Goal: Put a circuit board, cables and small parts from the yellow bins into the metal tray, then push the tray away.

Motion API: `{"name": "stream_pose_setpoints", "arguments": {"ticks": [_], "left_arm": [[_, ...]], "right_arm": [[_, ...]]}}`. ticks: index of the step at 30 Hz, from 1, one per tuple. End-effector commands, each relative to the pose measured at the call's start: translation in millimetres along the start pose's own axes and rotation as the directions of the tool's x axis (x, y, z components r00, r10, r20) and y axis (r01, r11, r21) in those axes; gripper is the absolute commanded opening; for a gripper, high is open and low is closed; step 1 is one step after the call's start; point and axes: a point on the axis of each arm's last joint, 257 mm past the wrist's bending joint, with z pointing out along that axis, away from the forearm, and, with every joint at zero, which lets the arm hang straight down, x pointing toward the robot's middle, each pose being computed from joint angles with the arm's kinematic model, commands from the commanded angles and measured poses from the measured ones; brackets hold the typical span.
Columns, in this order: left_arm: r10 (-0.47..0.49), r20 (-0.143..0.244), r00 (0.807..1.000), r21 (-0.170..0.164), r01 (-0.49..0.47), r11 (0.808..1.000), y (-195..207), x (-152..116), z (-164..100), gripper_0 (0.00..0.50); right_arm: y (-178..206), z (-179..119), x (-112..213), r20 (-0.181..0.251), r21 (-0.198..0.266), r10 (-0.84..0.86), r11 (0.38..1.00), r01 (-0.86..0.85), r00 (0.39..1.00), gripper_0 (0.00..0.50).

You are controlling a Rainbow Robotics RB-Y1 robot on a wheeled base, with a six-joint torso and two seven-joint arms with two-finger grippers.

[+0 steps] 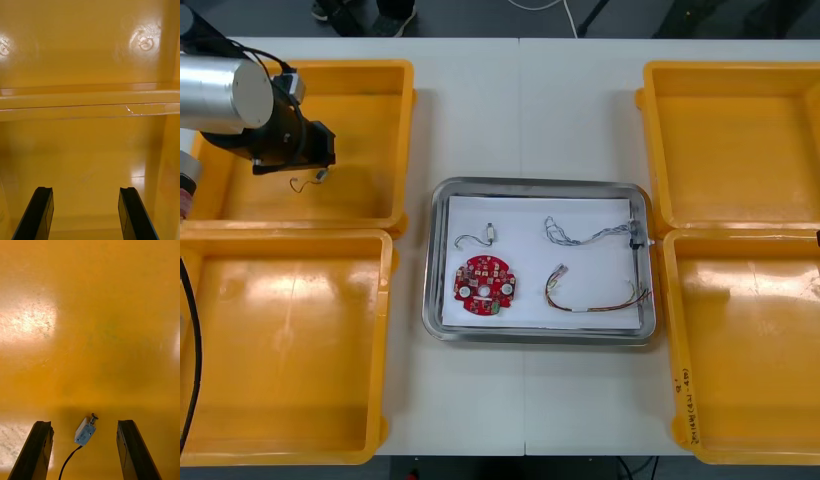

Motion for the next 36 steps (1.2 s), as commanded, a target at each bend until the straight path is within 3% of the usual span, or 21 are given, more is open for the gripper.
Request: {"name": "stream_pose_setpoints", "arguments": {"ticks": [1, 14, 15, 16, 17, 18, 19, 21, 29, 36], "left_arm": [[0.086, 0.037, 0.996, -0.003, -0.086, 0.996, -24, -16, 0, 0.5], [0.078, 0.023, 0.997, -0.011, -0.078, 0.997, -19, -5, 18, 0.5], [0.08, 0.021, 0.997, -0.012, -0.08, 0.997, -19, -4, 19, 0.471], [0.08, 0.019, 0.997, -0.011, -0.08, 0.997, -19, -3, 19, 0.358], [0.077, 0.015, 0.997, -0.012, -0.077, 0.997, -18, -2, 20, 0.183], [0.079, 0.017, 0.997, -0.012, -0.079, 0.997, -19, -3, 20, 0.102], [0.078, 0.016, 0.997, -0.013, -0.078, 0.997, -18, -2, 20, 0.052], [0.08, 0.016, 0.997, -0.013, -0.08, 0.997, -18, -3, 20, 0.005], [0.078, 0.016, 0.997, -0.012, -0.077, 0.997, -19, -3, 18, 0.0], [0.062, 0.059, 0.996, 0.024, -0.064, 0.998, -29, -28, -15, 0.0]], "right_arm": [[0, -9, -5, 0.036, -0.008, 0.072, 0.997, -0.072, 0.997, 0.5], [1, -9, -5, 0.033, -0.014, 0.081, 0.997, -0.081, 0.996, 0.5], [1, -9, -4, 0.033, -0.013, 0.08, 0.997, -0.08, 0.996, 0.5], [1, -8, -5, 0.034, -0.015, 0.081, 0.997, -0.08, 0.996, 0.5], [1, -8, -4, 0.032, -0.015, 0.081, 0.997, -0.08, 0.996, 0.5], [2, -8, -4, 0.032, -0.016, 0.08, 0.997, -0.08, 0.996, 0.5], [1, -9, -5, 0.035, -0.016, 0.081, 0.997, -0.081, 0.996, 0.5], [2, -8, -4, 0.032, -0.016, 0.083, 0.996, -0.083, 0.996, 0.5], [3, -8, -4, 0.03, -0.02, 0.082, 0.996, -0.082, 0.996, 0.5], [2, -9, -4, 0.033, -0.017, 0.081, 0.997, -0.081, 0.996, 0.5]]}}
